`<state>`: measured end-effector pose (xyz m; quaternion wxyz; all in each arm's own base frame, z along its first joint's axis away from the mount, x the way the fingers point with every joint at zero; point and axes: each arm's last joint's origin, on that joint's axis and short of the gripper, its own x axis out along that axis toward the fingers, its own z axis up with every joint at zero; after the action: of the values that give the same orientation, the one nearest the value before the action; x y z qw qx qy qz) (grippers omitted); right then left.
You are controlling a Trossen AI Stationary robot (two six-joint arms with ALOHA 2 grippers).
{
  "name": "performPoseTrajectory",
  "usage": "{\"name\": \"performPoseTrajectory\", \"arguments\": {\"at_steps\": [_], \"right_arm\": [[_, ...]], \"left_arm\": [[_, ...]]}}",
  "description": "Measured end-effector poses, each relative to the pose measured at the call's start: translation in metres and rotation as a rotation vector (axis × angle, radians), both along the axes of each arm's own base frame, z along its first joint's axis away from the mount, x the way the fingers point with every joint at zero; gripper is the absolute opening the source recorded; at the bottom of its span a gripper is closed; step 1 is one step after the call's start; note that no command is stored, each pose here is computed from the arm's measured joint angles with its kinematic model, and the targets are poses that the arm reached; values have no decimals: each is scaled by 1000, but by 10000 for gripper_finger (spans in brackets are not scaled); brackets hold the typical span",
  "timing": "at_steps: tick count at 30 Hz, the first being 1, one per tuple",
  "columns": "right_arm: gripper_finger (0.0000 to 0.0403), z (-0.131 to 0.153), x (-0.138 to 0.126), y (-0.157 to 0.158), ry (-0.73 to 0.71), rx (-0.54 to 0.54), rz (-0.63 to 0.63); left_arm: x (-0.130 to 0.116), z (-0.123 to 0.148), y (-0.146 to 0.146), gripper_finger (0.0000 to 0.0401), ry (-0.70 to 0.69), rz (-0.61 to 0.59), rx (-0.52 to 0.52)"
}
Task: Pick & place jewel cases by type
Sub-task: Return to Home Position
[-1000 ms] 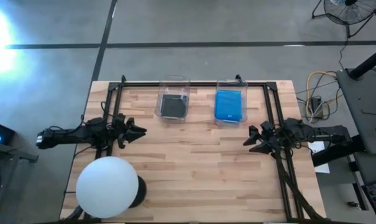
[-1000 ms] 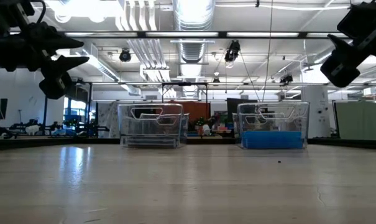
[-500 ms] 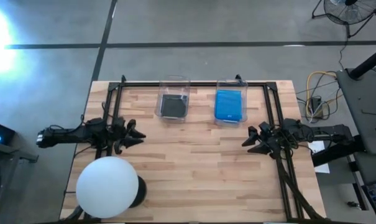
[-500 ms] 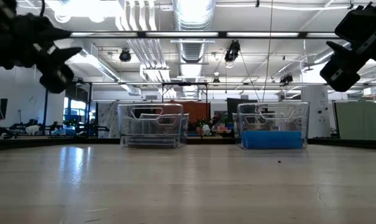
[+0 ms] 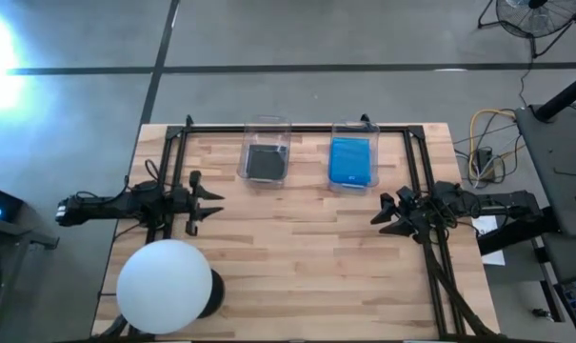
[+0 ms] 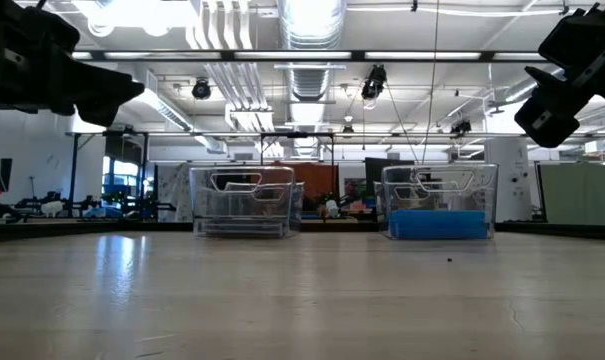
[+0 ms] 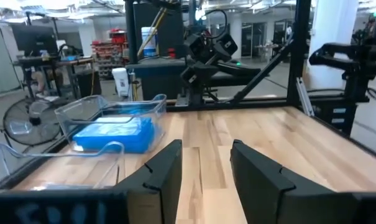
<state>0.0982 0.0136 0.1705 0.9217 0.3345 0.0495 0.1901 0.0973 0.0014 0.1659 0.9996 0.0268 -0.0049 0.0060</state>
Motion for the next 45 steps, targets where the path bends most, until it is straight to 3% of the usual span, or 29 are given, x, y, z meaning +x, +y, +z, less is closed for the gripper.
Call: {"name": "performPoseTrajectory", "arguments": {"at_steps": [8, 20, 22, 26, 30, 32, 35, 40, 42, 45], "right_arm": [[208, 0, 0, 0, 2, 0, -1], [208, 0, 0, 0, 0, 0, -1], [208, -1, -2, 3, -6, -38, 90], [208, 4, -10, 12, -157, -178, 337], [208, 4, -12, 16, -122, -111, 455], [208, 3, -12, 17, -198, -225, 453], [208, 6, -12, 16, -444, -536, 377], [208, 2, -11, 17, -581, -789, 351], [208, 2, -11, 17, -553, -750, 355], [208, 2, -11, 17, -404, -544, 370]], "left_arm": [[4, -3, 0, 119, 41, 14, -84], [4, -3, 0, 119, 47, 14, -88], [4, -3, 0, 119, 47, 15, -88], [4, -4, 0, 119, 49, 15, -89], [5, -4, 0, 119, 55, 15, -89], [5, -4, 0, 119, 55, 15, -89], [5, -4, 0, 119, 59, 15, -89], [5, -4, 0, 119, 60, 15, -89], [5, -4, 0, 119, 60, 15, -89], [5, -4, 0, 119, 60, 15, -89]]}}
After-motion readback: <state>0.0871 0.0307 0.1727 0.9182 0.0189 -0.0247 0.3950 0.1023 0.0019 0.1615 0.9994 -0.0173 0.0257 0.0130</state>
